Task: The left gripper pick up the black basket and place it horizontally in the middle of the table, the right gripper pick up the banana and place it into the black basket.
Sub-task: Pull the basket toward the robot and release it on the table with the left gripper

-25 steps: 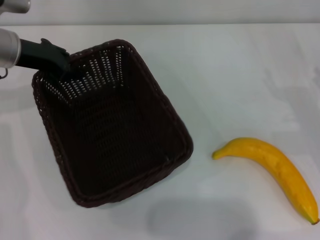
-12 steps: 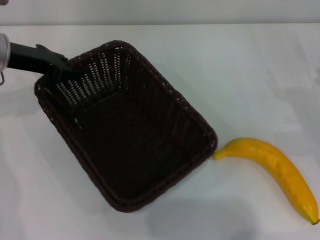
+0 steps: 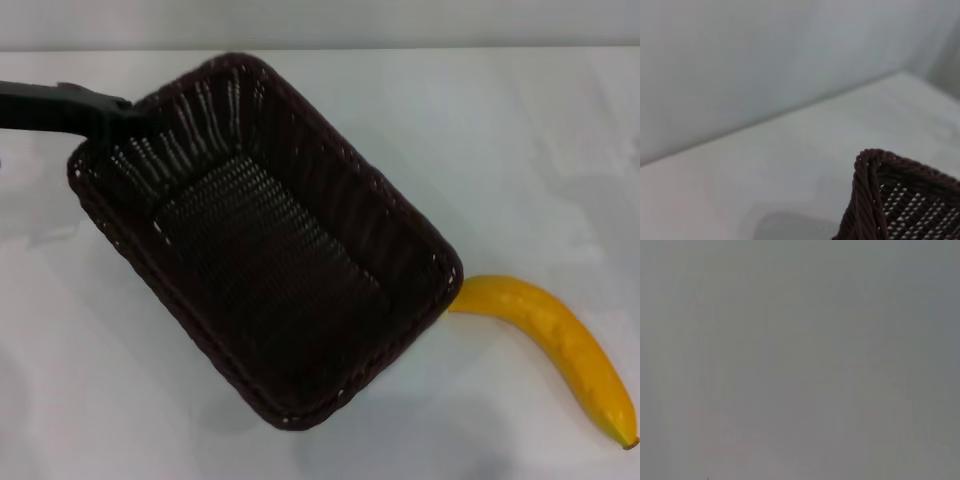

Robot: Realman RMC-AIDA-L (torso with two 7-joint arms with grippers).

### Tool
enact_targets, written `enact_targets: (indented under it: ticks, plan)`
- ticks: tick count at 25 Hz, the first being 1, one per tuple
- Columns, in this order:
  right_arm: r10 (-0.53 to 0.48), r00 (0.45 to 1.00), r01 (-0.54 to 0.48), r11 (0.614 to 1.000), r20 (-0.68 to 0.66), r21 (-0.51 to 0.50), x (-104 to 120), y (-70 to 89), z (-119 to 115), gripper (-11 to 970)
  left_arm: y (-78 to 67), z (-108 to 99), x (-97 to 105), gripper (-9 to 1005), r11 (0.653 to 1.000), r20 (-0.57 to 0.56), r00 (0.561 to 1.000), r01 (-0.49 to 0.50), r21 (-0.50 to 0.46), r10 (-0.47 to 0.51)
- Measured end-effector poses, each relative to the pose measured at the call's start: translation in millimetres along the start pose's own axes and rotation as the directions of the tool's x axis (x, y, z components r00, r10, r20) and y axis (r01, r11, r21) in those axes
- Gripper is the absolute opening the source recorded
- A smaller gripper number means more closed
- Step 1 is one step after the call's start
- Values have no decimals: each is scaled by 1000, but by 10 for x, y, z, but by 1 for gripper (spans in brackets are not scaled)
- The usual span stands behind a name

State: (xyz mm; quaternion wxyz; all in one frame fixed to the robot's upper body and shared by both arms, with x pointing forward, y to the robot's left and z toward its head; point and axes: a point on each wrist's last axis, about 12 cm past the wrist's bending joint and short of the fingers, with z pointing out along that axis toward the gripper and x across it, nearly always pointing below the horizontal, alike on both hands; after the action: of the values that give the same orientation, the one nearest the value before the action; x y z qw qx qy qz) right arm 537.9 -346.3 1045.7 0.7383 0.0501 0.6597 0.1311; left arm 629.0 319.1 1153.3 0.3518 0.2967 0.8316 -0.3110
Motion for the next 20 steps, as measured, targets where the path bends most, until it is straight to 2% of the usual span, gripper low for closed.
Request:
enact_targets:
  ticks: [3, 8, 12, 16, 20]
  plan:
    - [-1, 1000, 1, 1000, 0, -2, -1, 3, 4, 862, -5, -88, 38, 180, 998, 70, 996, 58, 21, -60]
    - [-1, 1000, 1, 1000, -2, -1, 1, 2, 7, 861, 29, -226, 170, 180, 972, 198, 952, 231, 44, -235]
    - [0, 1000, 0, 1000, -2, 5, 1, -6, 5, 861, 37, -312, 290, 181, 956, 272, 916, 287, 66, -293]
    - [-3, 1000, 3, 1000, -2, 6, 0, -7, 9, 861, 34, -364, 459, 184, 931, 353, 862, 356, 86, -362]
    - [-8, 1000, 8, 1000, -7, 8, 2, -4, 26, 861, 9, -318, 633, 191, 893, 412, 797, 434, 116, -441]
